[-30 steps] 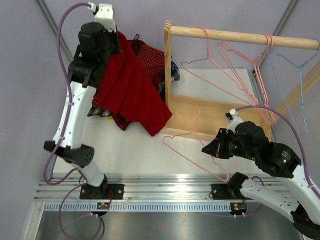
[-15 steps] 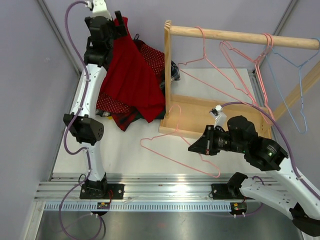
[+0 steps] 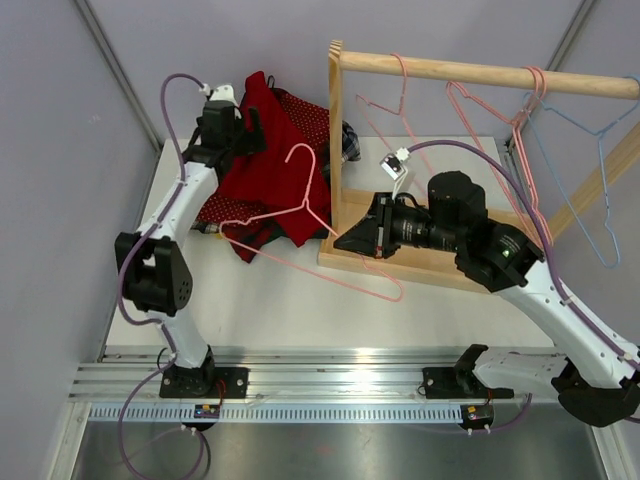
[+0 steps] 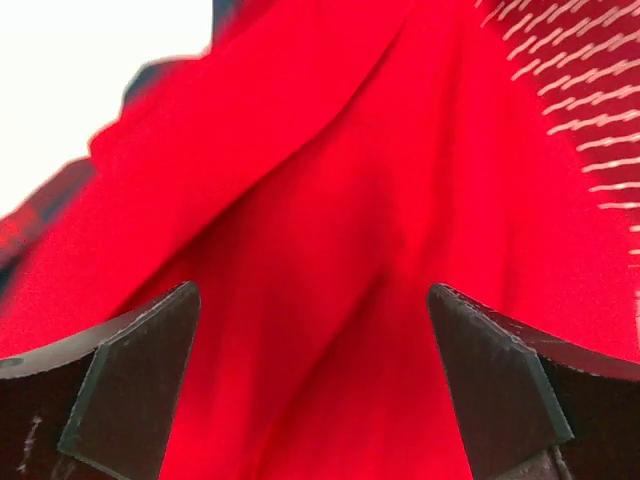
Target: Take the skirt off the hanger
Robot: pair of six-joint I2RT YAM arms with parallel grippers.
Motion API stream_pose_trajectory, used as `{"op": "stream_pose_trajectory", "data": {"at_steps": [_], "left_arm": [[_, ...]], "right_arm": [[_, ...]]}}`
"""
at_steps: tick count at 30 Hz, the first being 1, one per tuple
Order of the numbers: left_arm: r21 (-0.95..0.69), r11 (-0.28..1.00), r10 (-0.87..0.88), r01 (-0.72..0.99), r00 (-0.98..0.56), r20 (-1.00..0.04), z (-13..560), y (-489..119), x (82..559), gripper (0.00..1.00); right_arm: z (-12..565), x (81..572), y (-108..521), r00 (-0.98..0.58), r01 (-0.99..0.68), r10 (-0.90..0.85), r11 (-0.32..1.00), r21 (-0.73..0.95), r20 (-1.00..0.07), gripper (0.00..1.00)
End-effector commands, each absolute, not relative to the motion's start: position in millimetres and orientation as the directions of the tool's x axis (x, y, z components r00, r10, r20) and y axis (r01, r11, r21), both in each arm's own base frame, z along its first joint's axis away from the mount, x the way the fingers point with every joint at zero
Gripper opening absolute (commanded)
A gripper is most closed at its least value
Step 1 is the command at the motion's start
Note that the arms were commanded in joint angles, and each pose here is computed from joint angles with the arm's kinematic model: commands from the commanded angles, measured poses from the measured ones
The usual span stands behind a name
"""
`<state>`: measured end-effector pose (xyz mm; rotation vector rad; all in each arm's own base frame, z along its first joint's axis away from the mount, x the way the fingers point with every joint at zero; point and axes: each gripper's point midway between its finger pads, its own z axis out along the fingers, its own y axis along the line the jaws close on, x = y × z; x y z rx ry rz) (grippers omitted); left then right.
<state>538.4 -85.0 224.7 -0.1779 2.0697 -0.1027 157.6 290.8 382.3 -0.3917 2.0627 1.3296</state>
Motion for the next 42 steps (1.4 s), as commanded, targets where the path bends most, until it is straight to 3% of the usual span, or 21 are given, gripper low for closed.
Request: {"op": "stream_pose_trajectory", "data": {"at_steps": [1,3,6,10,19,42], "left_arm": [[-0.235,0.972,-0.226,0.001,-0.263,-0.938,327,-90,521,0.99],[-0.247,0.968,-0.227,0.035,-0.28,-0.933,324,-95,507,0.99],[-0.268,0.961,-0.238,0.065,-0.293,-0.926,312,-100,490,0.99],[-0.284,0.952,-0.248,0.11,-0.26,-0.933,325,-105,463,0.99],[-0.294,0.944,-0.253,0.147,-0.243,-0.936,331,-108,427,0.99],[-0.277,0.936,-0.213,0.217,-0.275,-0.937,316,-145,400,0.99]], "right_arm": [[430,157,314,-0.68,-0.665,0.139,0.297,0.685,-0.72,0.0],[435,165,313,-0.627,-0.695,0.145,0.34,0.634,-0.765,0.0],[457,194,292,-0.512,-0.682,0.176,0.512,0.522,-0.841,0.0],[517,220,242,-0.312,-0.595,0.246,0.702,0.391,-0.918,0.0],[539,222,141,-0.122,-0.33,0.224,0.91,0.253,-0.967,0.0],[538,165,37,-0.098,-0.154,0.253,0.952,0.266,-0.963,0.0]]}}
